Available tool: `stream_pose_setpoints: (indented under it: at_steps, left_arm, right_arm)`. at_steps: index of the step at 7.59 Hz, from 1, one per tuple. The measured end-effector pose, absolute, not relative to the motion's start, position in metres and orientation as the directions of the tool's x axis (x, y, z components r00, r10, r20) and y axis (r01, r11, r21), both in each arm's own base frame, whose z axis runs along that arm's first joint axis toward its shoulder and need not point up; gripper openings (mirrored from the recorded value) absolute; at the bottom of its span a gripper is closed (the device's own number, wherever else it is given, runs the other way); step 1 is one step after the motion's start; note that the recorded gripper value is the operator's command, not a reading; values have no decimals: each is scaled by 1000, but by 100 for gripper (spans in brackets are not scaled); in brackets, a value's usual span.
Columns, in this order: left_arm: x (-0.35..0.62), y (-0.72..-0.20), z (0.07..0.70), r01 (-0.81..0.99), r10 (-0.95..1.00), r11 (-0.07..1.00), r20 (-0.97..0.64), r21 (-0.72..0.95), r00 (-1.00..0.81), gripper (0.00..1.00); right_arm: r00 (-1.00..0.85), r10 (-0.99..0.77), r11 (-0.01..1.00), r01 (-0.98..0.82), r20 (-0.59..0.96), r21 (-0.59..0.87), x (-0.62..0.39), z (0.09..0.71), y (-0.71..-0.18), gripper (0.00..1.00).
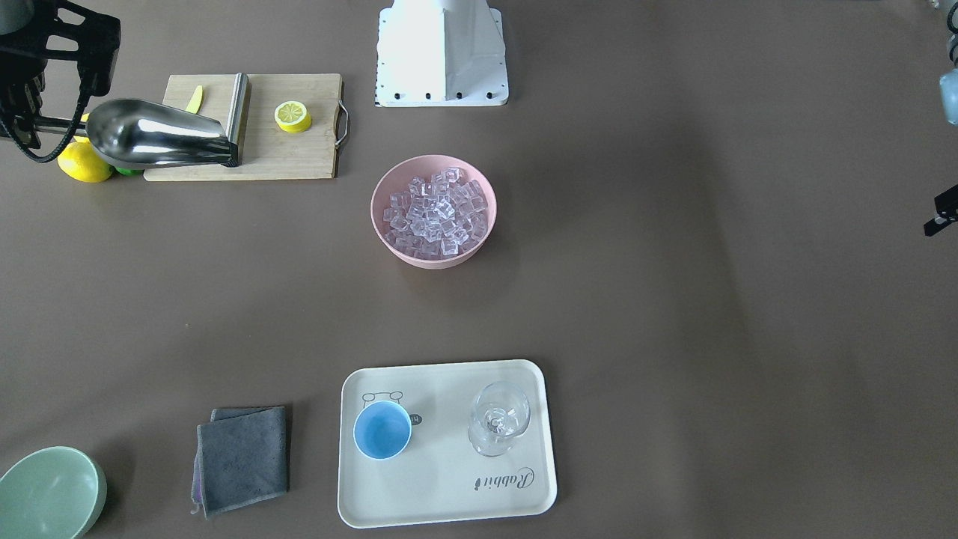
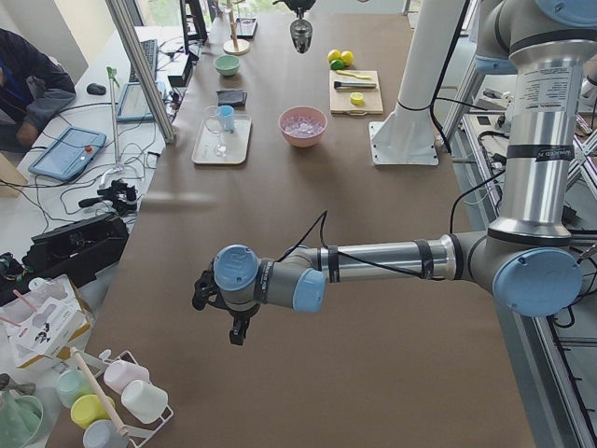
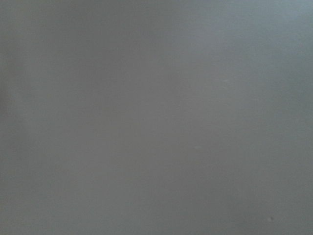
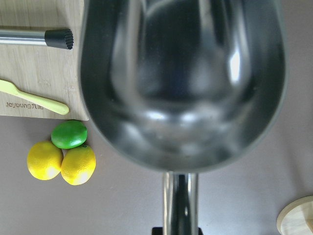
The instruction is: Put ice in cup with scoop
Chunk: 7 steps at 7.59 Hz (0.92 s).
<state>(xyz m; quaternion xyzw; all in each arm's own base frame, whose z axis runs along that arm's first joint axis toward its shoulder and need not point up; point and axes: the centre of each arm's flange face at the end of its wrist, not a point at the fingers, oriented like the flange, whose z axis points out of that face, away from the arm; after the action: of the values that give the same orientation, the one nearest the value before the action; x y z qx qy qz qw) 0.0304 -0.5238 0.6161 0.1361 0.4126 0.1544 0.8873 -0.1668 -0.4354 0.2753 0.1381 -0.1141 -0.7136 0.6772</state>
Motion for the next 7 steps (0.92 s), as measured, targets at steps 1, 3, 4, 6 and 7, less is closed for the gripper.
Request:
stream_pose_setpoints:
  at_steps: [1, 3, 4, 6, 7]
  left_arm:
    - [66, -528, 592, -213, 466, 879, -670, 428, 578, 98]
    - [122, -541, 548, -279, 574, 813, -629, 510, 524, 98]
    - [133, -543, 533, -289, 600, 794, -614, 535, 512, 98]
    - [152, -540, 514, -311, 641, 762, -595, 568, 485, 98]
    - [174, -535, 505, -338, 672, 737, -583, 585, 456, 98]
  right_arm:
    - [-43, -998, -56, 934, -44, 352, -164, 275, -433, 0]
    - [-34, -999, -46, 934, -40, 355, -153, 277, -425, 0]
    - [-28, -999, -38, 933, -34, 358, -148, 278, -422, 0]
    - [-23, -1000, -29, 932, -19, 363, -145, 280, -420, 0]
    - [-22, -1000, -22, 935, -5, 353, -145, 286, -421, 0]
